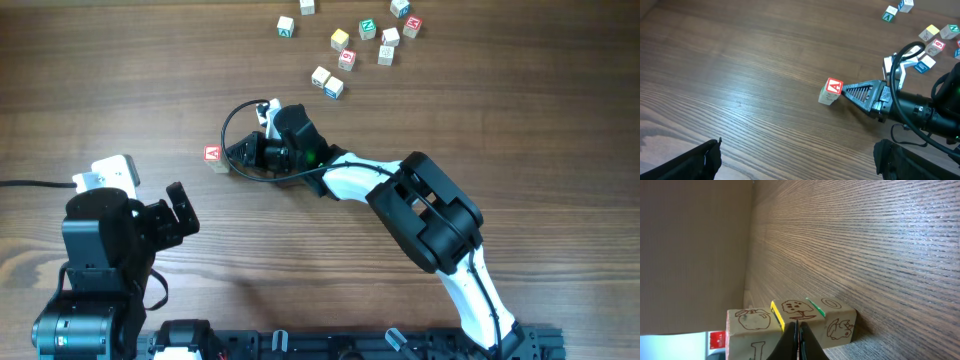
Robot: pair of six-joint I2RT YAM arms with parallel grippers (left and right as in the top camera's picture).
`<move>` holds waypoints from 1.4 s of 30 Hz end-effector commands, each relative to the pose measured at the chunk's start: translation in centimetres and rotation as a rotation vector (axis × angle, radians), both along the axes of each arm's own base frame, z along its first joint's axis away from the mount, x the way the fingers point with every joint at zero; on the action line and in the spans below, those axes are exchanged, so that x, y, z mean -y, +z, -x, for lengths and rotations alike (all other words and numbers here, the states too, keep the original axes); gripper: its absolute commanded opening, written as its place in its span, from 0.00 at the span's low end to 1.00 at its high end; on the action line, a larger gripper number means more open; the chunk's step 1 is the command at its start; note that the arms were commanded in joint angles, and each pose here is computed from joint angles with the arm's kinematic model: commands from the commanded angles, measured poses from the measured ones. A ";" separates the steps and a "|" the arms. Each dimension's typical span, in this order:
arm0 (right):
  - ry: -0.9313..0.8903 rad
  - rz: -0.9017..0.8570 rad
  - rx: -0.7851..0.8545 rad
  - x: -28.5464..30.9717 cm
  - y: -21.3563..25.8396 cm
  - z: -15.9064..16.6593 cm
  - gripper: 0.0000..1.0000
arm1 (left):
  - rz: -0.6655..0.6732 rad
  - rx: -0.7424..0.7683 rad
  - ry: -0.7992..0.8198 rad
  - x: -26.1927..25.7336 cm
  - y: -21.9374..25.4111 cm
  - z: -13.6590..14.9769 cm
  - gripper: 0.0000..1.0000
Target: Form a tower
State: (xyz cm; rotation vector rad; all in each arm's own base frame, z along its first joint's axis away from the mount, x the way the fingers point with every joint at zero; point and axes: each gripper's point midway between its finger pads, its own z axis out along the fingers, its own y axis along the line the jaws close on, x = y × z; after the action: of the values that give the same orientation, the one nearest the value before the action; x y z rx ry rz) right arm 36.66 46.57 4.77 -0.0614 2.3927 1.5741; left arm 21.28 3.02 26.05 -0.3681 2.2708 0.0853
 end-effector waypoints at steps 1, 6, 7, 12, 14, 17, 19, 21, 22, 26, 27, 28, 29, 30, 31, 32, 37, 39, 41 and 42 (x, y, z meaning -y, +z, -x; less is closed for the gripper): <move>0.000 0.003 -0.011 -0.2 -1.0 0.1 0.04 | 0.003 0.011 0.020 -0.3 0.3 0.0 1.00; 0.007 -0.009 -0.002 -0.3 -0.7 0.2 0.04 | 0.003 0.011 0.020 -0.3 0.3 0.0 1.00; 0.007 -0.009 -0.001 -0.3 -0.6 0.1 0.04 | 0.003 0.011 0.020 -0.3 0.3 0.0 1.00; 0.007 -0.017 0.007 -0.4 -0.4 0.1 0.04 | 0.003 0.011 0.020 -0.3 0.3 0.0 1.00; 0.007 -0.017 0.007 -0.4 -0.4 0.1 0.04 | 0.003 0.011 0.020 -0.3 0.3 0.0 1.00; 0.010 -0.021 0.008 -0.4 -0.3 0.1 0.04 | 0.003 0.011 0.020 -0.3 0.3 0.0 1.00; 0.013 -0.023 0.009 -0.4 -0.3 0.2 0.04 | 0.003 0.011 0.020 -0.3 0.3 0.0 1.00; 0.014 -0.024 0.011 -0.5 -0.3 0.1 0.04 | 0.003 0.011 0.020 -0.3 0.3 0.0 1.00; 0.014 -0.024 0.011 -0.5 -0.3 0.1 0.04 | 0.003 0.011 0.020 -0.3 0.3 0.0 1.00; 0.014 -0.027 0.014 -0.5 -0.2 0.1 0.04 | 0.003 0.011 0.020 -0.3 0.3 0.0 1.00; 0.013 -0.027 0.014 -0.5 -0.2 0.1 0.04 | 0.003 0.011 0.020 -0.3 0.3 0.0 1.00; 0.014 -0.027 0.014 -0.5 -0.2 0.1 0.04 | 0.003 0.011 0.020 -0.3 0.3 0.0 1.00; 0.013 -0.027 0.014 -0.5 -0.2 0.1 0.04 | 0.003 0.011 0.020 -0.3 0.3 0.0 1.00; 0.014 -0.027 0.014 -0.5 -0.2 0.1 0.04 | 0.003 0.011 0.020 -0.3 0.3 0.0 1.00; 0.013 -0.027 0.014 -0.5 -0.2 0.1 0.04 | 0.003 0.011 0.020 -0.3 0.3 0.0 1.00; 0.013 -0.026 0.013 -0.5 -0.2 0.1 0.04 | 0.003 0.011 0.020 -0.3 0.3 0.0 1.00; -0.025 -0.001 -0.051 0.3 -1.1 -0.4 0.04 | 0.003 0.011 0.020 -0.3 0.3 0.0 1.00; -0.026 0.001 -0.057 0.4 -1.2 -0.4 0.04 | 0.003 0.011 0.020 -0.3 0.3 0.0 1.00; -0.025 0.001 -0.058 0.4 -1.2 -0.3 0.04 | 0.003 0.011 0.020 -0.3 0.3 0.0 1.00; -0.020 0.000 -0.059 0.3 -1.2 -0.2 0.04 | 0.003 0.011 0.020 -0.3 0.3 0.0 1.00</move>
State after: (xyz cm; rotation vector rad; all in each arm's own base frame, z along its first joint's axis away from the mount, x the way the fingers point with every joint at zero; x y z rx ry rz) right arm 36.83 46.49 4.87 -0.0152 2.4011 1.5923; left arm 21.28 3.02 26.06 -0.3681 2.2701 0.0852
